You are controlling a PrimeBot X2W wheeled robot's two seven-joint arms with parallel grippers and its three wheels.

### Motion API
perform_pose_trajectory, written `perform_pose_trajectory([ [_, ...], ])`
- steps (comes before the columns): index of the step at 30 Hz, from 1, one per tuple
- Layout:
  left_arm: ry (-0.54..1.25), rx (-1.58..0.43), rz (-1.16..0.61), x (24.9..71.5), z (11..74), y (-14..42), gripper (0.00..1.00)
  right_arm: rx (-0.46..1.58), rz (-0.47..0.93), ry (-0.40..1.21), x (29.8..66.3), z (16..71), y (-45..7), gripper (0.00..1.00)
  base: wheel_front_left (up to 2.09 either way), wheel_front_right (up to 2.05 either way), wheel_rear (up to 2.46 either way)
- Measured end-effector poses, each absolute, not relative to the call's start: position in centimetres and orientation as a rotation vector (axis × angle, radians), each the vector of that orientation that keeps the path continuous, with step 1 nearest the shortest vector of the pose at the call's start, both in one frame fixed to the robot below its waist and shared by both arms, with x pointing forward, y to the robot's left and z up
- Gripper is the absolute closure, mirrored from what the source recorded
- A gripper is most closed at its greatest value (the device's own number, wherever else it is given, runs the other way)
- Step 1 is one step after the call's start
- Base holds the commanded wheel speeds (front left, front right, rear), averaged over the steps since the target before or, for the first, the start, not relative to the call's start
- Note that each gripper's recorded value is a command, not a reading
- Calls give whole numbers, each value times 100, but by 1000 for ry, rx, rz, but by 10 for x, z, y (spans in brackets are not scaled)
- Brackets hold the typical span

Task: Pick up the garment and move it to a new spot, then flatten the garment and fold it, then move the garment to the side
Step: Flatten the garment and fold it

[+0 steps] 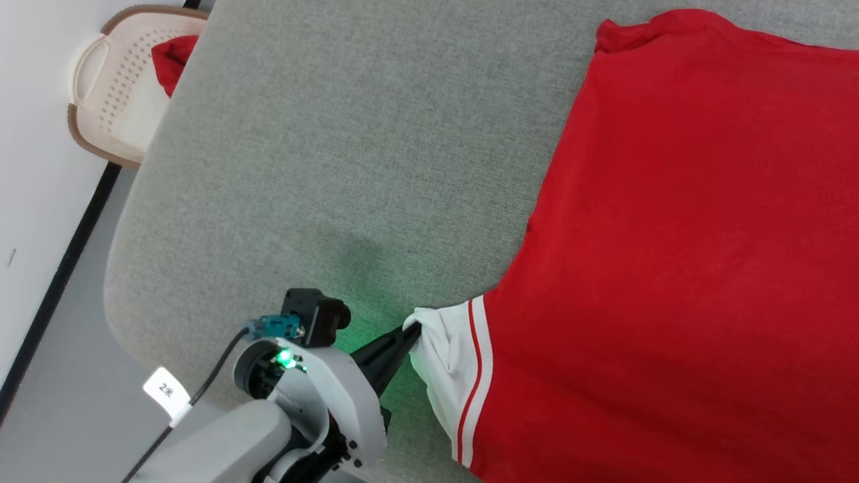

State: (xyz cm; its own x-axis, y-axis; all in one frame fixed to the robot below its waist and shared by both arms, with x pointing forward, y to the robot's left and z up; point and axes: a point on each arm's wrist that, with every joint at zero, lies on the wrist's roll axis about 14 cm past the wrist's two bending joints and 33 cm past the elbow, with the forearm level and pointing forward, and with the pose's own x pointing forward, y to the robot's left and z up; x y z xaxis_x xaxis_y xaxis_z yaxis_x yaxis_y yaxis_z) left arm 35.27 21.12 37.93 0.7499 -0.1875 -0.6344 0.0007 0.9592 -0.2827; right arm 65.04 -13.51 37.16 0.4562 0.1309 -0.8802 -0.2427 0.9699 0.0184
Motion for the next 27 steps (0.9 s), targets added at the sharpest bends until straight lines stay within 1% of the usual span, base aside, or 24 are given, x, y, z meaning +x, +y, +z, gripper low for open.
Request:
perform_pose_trajectory([
  [8,703,-264,-109,354,383,215,100,-97,216,1039,645,382,-139,100,0,0,0],
  [13,687,-243,-115,356,391,220,100,-131,209,1079,627,388,-150,100,0,0,0],
  [19,670,-225,-122,353,402,222,100,-154,242,1143,588,394,-161,100,0,0,0],
  [27,652,-229,-139,343,416,217,100,-180,289,1196,517,400,-194,100,0,0,0],
])
